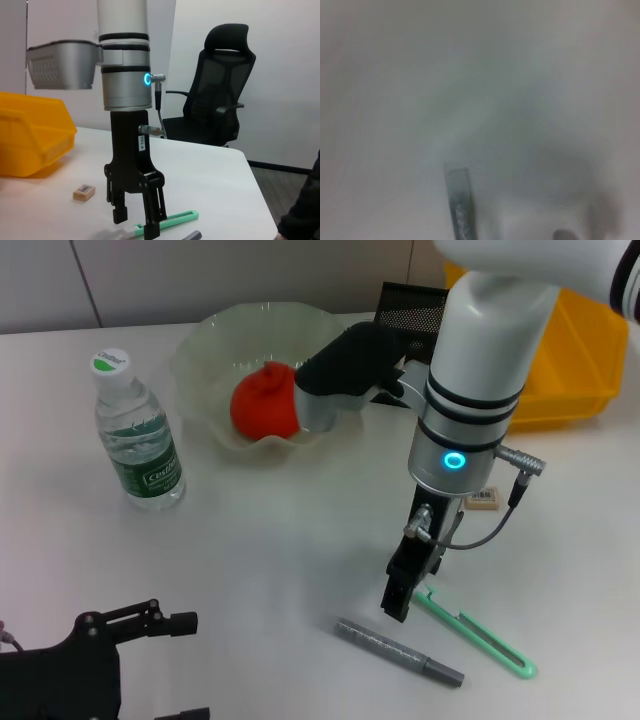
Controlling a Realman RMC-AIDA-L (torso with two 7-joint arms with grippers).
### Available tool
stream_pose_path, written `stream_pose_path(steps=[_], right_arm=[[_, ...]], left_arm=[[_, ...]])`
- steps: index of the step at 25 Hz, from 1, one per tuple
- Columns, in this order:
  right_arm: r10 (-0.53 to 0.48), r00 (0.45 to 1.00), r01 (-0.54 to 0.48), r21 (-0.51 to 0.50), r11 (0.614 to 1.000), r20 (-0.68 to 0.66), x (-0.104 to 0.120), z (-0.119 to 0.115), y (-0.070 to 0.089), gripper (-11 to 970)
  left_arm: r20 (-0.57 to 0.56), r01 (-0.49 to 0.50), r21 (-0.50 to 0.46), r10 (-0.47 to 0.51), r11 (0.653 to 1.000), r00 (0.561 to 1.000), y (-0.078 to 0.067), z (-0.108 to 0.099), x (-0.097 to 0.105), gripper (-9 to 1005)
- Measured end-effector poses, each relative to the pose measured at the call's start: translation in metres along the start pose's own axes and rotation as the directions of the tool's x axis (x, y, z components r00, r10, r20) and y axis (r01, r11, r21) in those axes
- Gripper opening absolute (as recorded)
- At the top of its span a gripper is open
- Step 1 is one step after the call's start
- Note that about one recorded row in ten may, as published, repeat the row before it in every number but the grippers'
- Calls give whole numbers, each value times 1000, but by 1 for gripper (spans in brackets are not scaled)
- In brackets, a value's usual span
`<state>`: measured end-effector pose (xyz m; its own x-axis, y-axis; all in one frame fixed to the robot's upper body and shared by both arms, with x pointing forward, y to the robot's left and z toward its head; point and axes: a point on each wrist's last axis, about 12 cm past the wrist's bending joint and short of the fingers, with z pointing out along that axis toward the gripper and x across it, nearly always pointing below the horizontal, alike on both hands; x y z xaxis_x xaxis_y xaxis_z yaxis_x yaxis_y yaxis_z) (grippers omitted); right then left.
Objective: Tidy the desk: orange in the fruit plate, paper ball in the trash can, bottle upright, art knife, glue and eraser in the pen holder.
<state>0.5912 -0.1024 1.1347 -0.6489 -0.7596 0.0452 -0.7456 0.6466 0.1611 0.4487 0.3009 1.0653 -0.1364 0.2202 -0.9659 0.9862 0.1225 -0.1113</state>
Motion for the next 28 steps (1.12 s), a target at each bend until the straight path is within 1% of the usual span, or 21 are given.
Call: stream_pose_path(steps=[7,10,21,28], right_arm=[[-2,1000,2,3,1000,-21,1,4,4,745],[0,1000,0,2,1000,-23,2,5,3,535],[0,999,0,14,1000,-35,4,10,2,425],[2,999,-2,14,1000,-38,5,11,1,415]], left_arm=[[-1,-3,-2,3,1000,1000,2,2,-1,861],[-1,-4,0,4,1000,1000,2,2,-1,861],[0,-9,2,9,1000,1000,4,5,-2,860],[1,-8,1,8,1000,1000,5,6,-2,860]])
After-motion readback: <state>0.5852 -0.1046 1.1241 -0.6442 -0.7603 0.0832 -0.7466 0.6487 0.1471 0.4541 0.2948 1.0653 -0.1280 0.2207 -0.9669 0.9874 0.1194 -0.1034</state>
